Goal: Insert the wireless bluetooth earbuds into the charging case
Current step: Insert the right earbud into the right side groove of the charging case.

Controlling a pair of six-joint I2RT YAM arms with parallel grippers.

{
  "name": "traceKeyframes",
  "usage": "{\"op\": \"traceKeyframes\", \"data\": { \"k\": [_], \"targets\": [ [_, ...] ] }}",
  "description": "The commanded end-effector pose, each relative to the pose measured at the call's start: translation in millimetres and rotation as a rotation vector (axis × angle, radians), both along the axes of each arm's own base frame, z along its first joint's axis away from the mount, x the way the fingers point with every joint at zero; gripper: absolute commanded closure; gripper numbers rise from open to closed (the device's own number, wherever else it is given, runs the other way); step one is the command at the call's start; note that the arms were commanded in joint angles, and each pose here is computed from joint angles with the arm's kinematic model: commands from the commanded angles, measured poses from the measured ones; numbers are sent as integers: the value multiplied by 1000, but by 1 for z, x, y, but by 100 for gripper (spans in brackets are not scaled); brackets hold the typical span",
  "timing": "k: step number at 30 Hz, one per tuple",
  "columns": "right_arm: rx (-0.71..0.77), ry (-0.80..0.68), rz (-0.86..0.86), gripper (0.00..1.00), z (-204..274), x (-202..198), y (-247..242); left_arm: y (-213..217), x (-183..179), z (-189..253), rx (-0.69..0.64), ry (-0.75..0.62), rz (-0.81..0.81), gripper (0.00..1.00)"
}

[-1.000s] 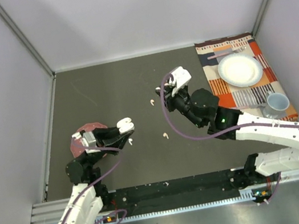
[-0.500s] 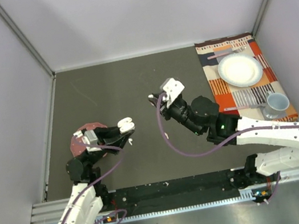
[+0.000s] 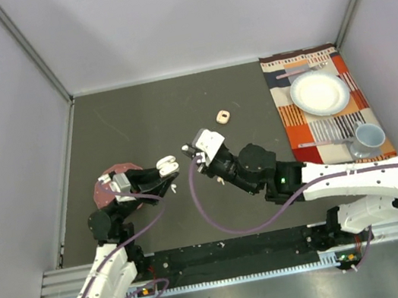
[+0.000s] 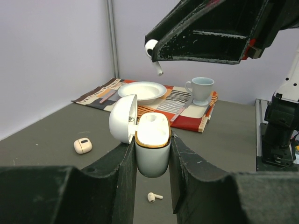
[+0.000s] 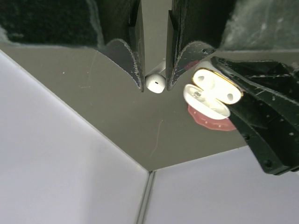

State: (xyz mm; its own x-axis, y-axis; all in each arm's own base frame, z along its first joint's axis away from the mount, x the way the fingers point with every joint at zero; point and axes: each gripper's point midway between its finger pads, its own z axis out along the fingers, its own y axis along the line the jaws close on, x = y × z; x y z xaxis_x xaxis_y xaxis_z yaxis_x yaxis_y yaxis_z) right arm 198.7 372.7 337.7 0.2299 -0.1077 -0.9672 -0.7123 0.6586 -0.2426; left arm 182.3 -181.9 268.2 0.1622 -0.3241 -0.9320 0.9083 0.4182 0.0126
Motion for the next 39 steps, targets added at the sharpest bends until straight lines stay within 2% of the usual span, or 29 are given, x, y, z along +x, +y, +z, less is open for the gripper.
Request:
{"op": "traceKeyframes", "data": {
  "k": [1,10,18,39],
  "targets": [
    [99,-29,76,92,41,-19,17,1,-2,15,-15,-80,15,100],
    [87,-31,147,92,38,-38,39,1,-2,14,-14,-78,14,100],
    [48,-15,159,92,23,-38,51,0,-4,14,-14,-80,7,100],
    [2,-45,34,93,8,-17,48,0,-6,15,-16,-87,3,100]
  ]
}}
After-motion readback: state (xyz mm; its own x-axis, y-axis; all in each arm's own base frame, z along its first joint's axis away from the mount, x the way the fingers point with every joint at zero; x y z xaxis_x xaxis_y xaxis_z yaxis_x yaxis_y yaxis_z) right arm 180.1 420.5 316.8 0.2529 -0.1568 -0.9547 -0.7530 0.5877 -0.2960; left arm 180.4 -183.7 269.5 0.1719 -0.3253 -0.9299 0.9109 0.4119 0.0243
